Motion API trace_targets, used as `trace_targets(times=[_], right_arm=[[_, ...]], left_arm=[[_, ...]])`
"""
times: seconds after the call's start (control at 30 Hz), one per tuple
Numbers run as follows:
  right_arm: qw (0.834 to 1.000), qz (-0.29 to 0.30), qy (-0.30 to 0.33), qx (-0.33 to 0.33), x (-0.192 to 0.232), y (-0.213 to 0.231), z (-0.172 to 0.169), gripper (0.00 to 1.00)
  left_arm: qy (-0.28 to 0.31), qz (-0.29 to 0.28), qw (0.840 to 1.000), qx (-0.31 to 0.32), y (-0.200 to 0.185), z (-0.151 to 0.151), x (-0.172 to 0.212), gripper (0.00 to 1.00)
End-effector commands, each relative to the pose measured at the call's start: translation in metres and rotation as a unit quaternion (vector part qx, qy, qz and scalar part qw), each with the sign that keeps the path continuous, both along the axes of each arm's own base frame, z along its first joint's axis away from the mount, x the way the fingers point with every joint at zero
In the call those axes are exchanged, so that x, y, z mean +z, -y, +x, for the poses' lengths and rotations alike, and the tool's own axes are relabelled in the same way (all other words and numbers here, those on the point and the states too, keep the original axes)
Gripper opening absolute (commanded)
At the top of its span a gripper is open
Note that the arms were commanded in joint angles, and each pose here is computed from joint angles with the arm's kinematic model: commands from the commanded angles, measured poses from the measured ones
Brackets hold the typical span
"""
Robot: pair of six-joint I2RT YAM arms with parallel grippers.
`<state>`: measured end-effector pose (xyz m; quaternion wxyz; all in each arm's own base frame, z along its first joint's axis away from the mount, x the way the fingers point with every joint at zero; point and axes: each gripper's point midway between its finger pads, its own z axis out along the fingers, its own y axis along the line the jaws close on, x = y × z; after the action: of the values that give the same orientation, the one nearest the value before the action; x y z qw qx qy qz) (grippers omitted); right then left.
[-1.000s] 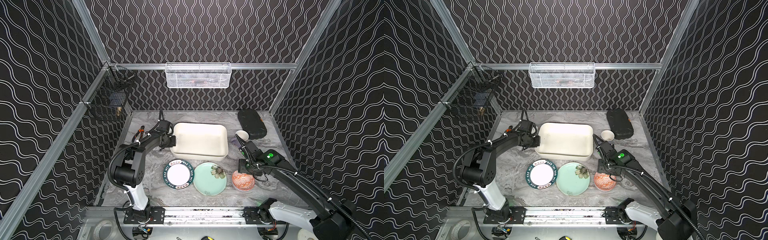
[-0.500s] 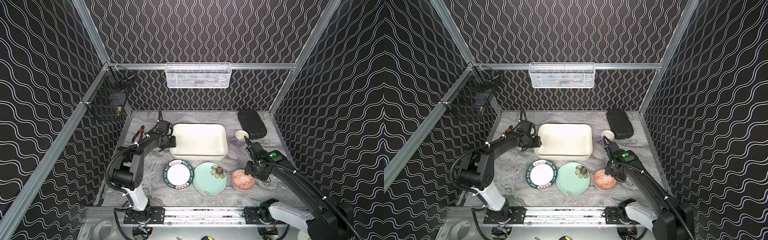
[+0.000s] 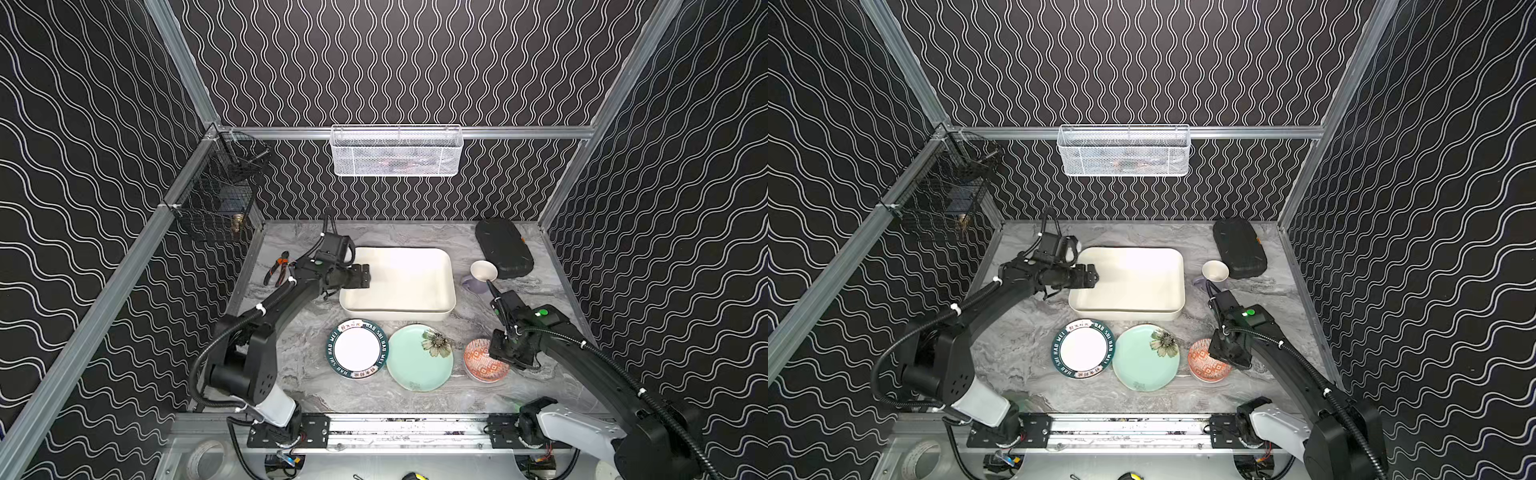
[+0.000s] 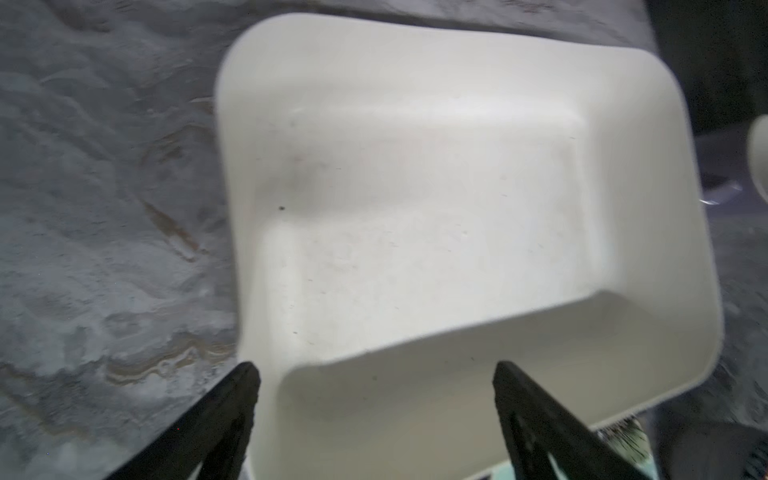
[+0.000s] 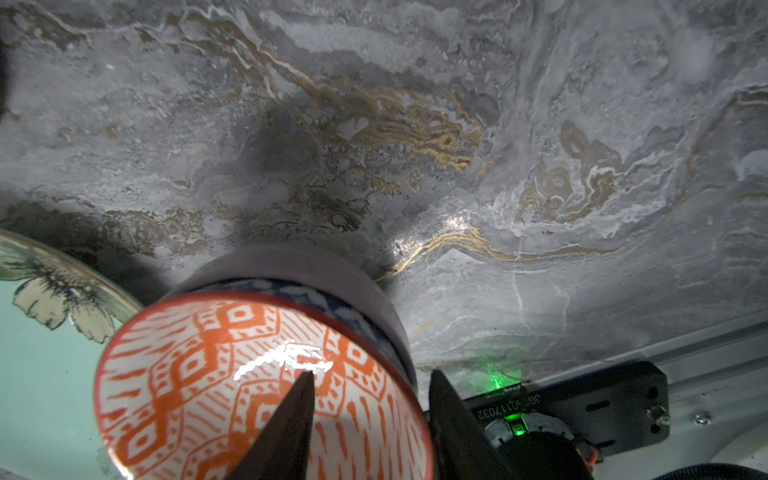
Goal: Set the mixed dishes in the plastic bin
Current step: 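Grasp the orange-patterned bowl with the right gripper while the left releases the bin, then lift the orange bowl off the lilac bowl and carry it over the bin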
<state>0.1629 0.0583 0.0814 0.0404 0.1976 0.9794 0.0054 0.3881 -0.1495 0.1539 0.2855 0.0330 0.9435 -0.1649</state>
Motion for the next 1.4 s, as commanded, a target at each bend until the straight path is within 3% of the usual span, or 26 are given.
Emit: trace_targets(times=[0.0, 0.23, 0.47, 0.73, 1.37], right_arm=[[1.000, 0.014, -0.005, -0.021, -0.003, -0.004, -0.004, 0.40], [0.999, 0.006, -0.005, -0.036, -0.004, 0.003, -0.012, 0.29], [0.999, 0.000, 0.004, -0.036, 0.004, 0.007, -0.013, 0.17], [0.999, 0.003, 0.020, -0.027, 0.015, 0.006, -0.008, 0.07], [0.997, 0.022, 0.067, -0.011, 0.048, -0.001, 0.008, 0.00]], left_arm=[[0.007, -0.039, 0.997, -0.060, 0.042, -0.024, 0.017, 0.98], [0.001, -0.038, 0.987, -0.155, 0.115, -0.071, 0.015, 0.98], [-0.008, -0.033, 0.982, -0.184, 0.149, -0.079, 0.011, 0.98], [0.004, -0.026, 0.981, -0.192, 0.161, -0.073, 0.019, 0.98], [0.007, -0.008, 0.985, -0.175, 0.160, -0.061, 0.022, 0.98]])
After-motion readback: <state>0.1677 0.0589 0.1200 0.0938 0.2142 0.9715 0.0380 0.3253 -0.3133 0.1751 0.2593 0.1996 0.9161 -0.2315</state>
